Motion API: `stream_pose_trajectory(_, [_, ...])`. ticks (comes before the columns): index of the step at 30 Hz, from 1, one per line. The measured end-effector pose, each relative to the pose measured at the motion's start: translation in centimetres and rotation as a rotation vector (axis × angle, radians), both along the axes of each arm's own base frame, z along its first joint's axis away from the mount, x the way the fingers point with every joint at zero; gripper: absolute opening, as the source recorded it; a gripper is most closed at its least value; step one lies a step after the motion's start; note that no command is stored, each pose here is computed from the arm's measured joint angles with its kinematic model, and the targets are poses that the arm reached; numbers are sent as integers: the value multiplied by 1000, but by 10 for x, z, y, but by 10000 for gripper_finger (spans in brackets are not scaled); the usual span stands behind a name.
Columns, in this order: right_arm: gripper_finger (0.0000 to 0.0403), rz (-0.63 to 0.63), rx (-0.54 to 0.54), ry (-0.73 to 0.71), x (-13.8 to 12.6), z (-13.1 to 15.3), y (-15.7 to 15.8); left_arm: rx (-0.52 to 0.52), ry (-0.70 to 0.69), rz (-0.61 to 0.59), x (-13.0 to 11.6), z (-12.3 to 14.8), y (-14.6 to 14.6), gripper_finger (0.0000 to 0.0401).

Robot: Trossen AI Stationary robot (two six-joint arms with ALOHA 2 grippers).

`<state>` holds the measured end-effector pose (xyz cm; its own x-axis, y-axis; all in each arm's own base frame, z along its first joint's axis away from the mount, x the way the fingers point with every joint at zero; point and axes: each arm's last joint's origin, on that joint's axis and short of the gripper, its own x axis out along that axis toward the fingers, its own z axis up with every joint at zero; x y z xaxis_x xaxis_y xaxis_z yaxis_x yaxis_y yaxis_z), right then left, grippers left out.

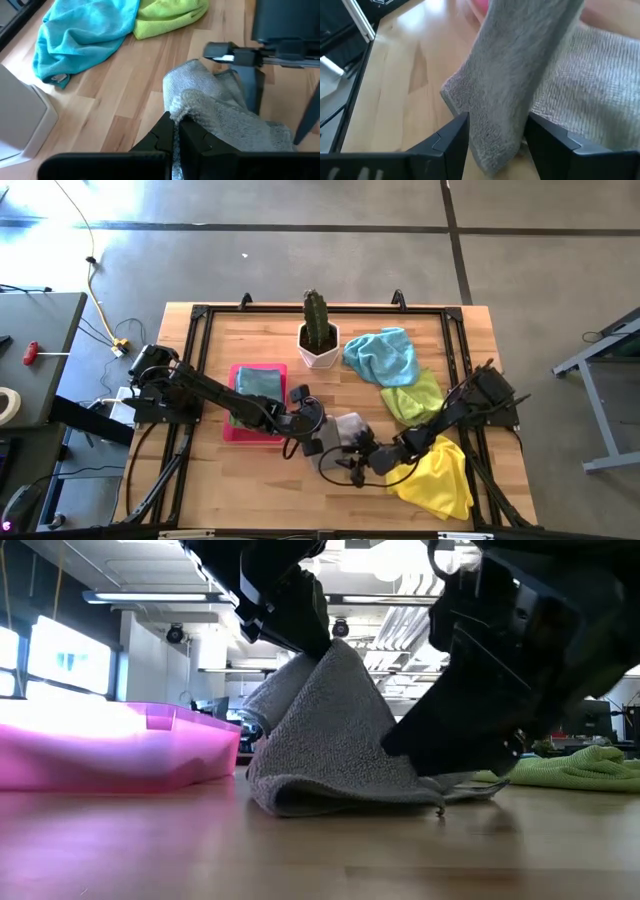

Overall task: Fold microfiber towels
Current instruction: Fold the gray towel

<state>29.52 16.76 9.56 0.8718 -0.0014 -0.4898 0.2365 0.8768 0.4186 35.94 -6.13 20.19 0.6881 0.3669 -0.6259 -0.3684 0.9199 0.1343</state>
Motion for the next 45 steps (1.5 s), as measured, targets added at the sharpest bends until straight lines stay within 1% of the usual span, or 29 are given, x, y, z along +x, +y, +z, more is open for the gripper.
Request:
stream_pose_trajectory(4, [181, -29, -11, -23, -3, -5, 7, 14, -6, 14, 0, 0, 0, 3])
stream_pose_trajectory(7, [169, -64, -31, -46, -4, -10, 10, 16, -9, 17, 0, 1, 1, 3])
stream_pose_trajectory(11, [125, -77, -33, -48, -5, -16, 11, 28, -8, 26, 0, 1, 1, 3])
stream_pose_trajectory(17, [24, -91, -13, -46, -6, -18, 12, 40, -7, 29, 0, 1, 1, 3])
stream_pose_trajectory(18, [12, -87, -14, -48, -6, -18, 13, 42, -7, 31, 0, 1, 1, 3])
stream_pose_trajectory(19, [7, -79, -13, -53, -7, -18, 14, 43, -7, 31, 0, 1, 1, 3])
stream_pose_trajectory(23, [9, -49, 26, -75, -8, -13, 19, 31, 18, 7, -2, -1, -2, 3])
stream_pose_trajectory(27, [3, 5, 40, -77, -11, 6, 22, -10, 52, -51, -5, -2, -8, 3])
stream_pose_trajectory(29, [2, 19, 21, -64, -14, 18, 21, -51, 64, -98, -8, 1, -12, 3])
stream_pose_trajectory(31, [1, 35, -3, -38, -19, 31, 19, -128, 56, -168, -8, 5, -16, 3])
stream_pose_trajectory(33, [1, 48, -6, -11, -25, 46, 15, -215, 85, -244, -13, 9, -18, 3])
stream_pose_trajectory(35, [1, 55, -25, 30, -33, 58, 9, -305, 73, -331, -14, 16, -21, 3])
stream_pose_trajectory(38, [1, 56, -39, 44, -42, 78, 1, -387, 63, -394, -16, 22, -24, 3])
stream_pose_trajectory(41, [1, 58, -50, 43, -49, 97, -6, -400, 65, -393, -16, 21, -25, 3])
stream_pose_trajectory(43, [0, 73, -82, 67, -55, 105, -9, -397, 64, -397, -12, 14, -29, 3])
stream_pose_trajectory(45, [0, 87, -89, 74, -56, 112, -10, -375, 106, -380, -12, 3, -32, 3])
